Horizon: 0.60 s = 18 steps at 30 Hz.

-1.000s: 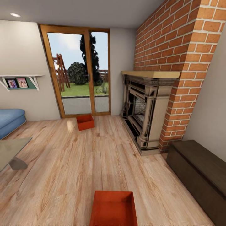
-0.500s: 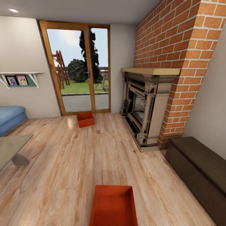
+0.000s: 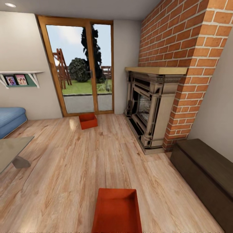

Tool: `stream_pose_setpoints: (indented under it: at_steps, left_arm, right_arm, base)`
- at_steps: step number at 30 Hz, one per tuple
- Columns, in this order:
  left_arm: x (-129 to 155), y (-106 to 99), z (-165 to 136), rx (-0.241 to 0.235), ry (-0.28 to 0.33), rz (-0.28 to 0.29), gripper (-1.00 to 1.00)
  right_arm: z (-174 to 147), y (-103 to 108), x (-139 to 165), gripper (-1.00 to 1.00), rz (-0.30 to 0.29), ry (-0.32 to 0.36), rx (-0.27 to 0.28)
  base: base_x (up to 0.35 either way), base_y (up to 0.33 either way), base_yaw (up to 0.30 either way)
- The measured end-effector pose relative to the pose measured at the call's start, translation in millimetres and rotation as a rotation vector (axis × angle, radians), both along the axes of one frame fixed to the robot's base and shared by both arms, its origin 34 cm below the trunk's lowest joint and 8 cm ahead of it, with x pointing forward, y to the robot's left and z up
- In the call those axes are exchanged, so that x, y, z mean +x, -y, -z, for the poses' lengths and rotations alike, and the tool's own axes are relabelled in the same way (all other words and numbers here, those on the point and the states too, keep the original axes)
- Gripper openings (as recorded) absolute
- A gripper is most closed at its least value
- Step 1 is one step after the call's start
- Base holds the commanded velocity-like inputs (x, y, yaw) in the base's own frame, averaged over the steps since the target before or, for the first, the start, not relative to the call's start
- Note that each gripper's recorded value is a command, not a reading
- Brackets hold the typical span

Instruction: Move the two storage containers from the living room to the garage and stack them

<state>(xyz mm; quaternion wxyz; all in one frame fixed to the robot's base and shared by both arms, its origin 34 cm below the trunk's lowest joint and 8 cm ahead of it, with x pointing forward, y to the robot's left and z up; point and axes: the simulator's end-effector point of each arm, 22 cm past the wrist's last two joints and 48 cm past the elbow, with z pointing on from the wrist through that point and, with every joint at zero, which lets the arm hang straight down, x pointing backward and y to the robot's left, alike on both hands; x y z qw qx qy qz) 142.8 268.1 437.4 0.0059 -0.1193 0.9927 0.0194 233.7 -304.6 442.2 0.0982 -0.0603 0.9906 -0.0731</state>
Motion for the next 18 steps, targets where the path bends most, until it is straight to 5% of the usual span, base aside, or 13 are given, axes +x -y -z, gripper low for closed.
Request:
stream_pose_setpoints:
  at_steps: [18]
  left_arm:
    - [-11.8, -6.8, -0.3, 0.008, -0.031, 0.016, 1.00]
  right_arm:
    - [2.2, 3.8, -11.3, 1.00, 0.027, -0.026, -0.005]
  base:
    - [0.000, 0.000, 0.000]
